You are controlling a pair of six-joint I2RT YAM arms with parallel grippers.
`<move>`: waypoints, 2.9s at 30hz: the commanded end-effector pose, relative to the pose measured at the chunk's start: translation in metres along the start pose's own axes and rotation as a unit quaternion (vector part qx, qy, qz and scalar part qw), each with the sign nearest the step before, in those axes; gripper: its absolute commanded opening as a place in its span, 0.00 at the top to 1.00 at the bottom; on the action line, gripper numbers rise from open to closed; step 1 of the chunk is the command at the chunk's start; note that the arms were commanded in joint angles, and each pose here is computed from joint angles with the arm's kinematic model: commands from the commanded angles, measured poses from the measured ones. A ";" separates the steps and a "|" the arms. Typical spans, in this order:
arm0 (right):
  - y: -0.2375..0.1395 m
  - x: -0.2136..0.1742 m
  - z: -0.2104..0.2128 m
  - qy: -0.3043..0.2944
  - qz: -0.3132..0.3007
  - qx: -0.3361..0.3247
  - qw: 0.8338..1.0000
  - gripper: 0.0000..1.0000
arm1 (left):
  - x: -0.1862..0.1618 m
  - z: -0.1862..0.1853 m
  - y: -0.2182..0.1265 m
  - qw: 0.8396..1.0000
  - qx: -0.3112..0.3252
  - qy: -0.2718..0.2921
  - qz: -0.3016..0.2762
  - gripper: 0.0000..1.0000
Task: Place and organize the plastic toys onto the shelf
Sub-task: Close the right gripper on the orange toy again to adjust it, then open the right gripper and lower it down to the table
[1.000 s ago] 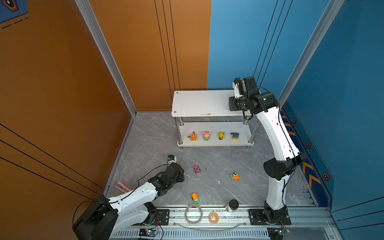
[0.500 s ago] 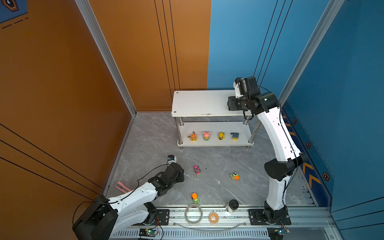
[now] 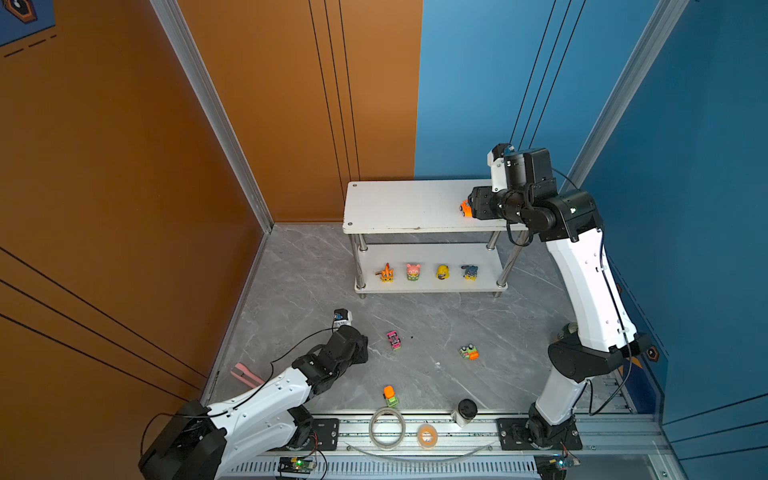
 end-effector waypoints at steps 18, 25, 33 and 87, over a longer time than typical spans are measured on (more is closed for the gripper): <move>0.055 -0.021 0.003 0.002 0.050 -0.018 0.999 0.44 | 0.001 0.003 -0.002 1.000 0.015 0.007 -0.005 0.54; 0.066 -0.025 0.002 0.004 0.050 -0.024 0.998 0.48 | -0.001 0.006 -0.001 1.000 0.017 0.006 -0.004 0.54; 0.068 -0.027 0.003 0.008 0.047 -0.027 0.998 0.59 | 0.000 0.004 -0.001 1.000 0.014 0.006 -0.005 0.53; 0.044 -0.026 0.002 0.009 0.020 -0.056 0.998 0.53 | 0.001 0.007 -0.004 1.000 0.013 0.003 -0.011 0.53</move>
Point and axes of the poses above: each gripper's point midway between its finger pads, its own y axis out along the fingers, its own z axis along the line the jaws close on, x = y × z, the point moved 5 cm from there along -y, back along the fingers
